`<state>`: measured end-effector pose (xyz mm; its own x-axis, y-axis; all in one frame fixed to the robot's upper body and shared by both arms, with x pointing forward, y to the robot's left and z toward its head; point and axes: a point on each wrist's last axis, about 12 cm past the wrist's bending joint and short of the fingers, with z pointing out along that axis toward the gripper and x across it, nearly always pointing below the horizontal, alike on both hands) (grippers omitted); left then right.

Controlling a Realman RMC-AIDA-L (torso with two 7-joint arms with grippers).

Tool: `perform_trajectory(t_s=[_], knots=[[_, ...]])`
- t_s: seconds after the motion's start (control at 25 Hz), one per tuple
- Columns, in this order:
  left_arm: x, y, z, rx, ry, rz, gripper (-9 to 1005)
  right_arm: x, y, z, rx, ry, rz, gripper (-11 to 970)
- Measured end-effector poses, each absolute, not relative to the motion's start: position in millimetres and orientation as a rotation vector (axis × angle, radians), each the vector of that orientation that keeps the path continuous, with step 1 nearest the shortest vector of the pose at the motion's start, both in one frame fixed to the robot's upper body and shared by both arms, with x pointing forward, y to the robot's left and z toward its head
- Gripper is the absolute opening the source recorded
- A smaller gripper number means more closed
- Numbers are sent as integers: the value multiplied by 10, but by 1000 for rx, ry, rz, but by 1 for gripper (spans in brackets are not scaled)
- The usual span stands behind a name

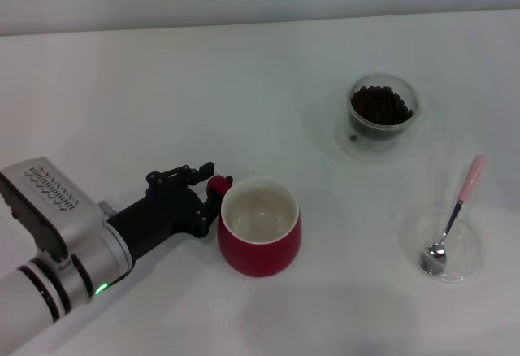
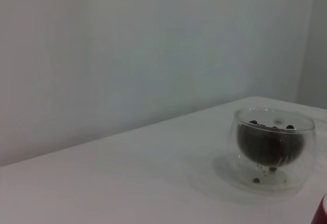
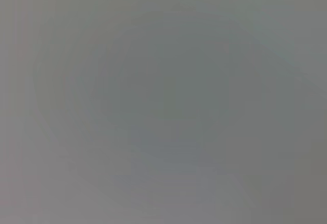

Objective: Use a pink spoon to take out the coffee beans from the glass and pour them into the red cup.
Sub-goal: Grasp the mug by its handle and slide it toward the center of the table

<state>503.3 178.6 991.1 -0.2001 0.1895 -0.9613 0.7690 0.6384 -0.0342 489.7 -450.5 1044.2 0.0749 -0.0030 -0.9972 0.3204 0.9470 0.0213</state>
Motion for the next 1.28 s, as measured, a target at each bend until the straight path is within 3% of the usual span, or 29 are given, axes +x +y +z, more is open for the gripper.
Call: perform_trajectory(t_s=[0.44, 0.88, 1.12, 1.28], knots=[[4896, 1856, 9843, 758, 1744, -644, 446, 4880, -4498, 10435, 261, 1478, -241, 779], [4668, 1948, 9801, 703, 1716, -674, 598, 4859, -4498, 10437, 245, 1477, -245, 779], [4555, 2008, 9786, 645, 1708, -682, 608, 4831, -4537, 10451, 231, 1477, -262, 779], [4482, 2055, 9787, 596, 1695, -684, 670, 4798, -4565, 10450, 224, 1481, -276, 778]])
